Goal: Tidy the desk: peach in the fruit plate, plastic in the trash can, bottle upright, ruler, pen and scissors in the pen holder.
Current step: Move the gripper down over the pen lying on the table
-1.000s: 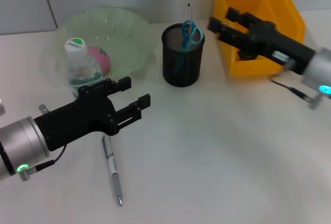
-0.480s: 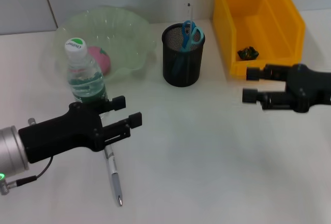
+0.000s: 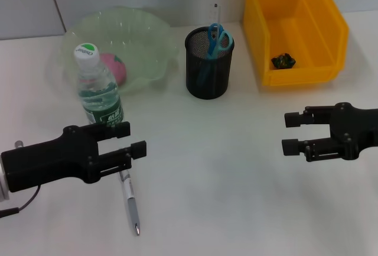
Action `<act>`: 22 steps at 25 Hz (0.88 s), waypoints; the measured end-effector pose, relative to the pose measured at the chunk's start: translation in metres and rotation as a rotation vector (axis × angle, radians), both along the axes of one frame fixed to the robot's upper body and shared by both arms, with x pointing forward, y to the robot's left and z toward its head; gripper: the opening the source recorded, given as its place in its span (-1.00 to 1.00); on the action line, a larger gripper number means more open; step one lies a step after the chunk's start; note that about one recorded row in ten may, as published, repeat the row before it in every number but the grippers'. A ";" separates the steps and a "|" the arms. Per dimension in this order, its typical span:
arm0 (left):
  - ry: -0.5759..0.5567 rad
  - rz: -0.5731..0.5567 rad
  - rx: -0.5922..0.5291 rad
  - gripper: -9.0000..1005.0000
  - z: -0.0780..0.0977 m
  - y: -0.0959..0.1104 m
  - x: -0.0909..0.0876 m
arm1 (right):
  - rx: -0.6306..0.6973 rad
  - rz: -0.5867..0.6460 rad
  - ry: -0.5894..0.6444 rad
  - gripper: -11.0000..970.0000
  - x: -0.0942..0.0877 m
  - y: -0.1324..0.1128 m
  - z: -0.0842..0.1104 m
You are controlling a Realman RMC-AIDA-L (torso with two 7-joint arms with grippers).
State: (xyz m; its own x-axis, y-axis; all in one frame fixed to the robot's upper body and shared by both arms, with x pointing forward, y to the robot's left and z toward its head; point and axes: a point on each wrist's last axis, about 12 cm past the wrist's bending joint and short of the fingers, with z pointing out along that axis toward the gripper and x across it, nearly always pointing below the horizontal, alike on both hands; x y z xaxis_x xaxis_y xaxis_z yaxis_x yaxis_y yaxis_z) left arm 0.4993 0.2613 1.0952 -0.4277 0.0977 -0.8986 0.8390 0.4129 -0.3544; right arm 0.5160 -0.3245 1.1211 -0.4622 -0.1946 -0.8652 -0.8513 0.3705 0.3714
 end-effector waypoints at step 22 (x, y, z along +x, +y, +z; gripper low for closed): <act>0.007 -0.364 0.645 0.23 0.046 -0.039 0.048 | 0.017 -0.032 0.071 0.62 -0.006 -0.001 -0.009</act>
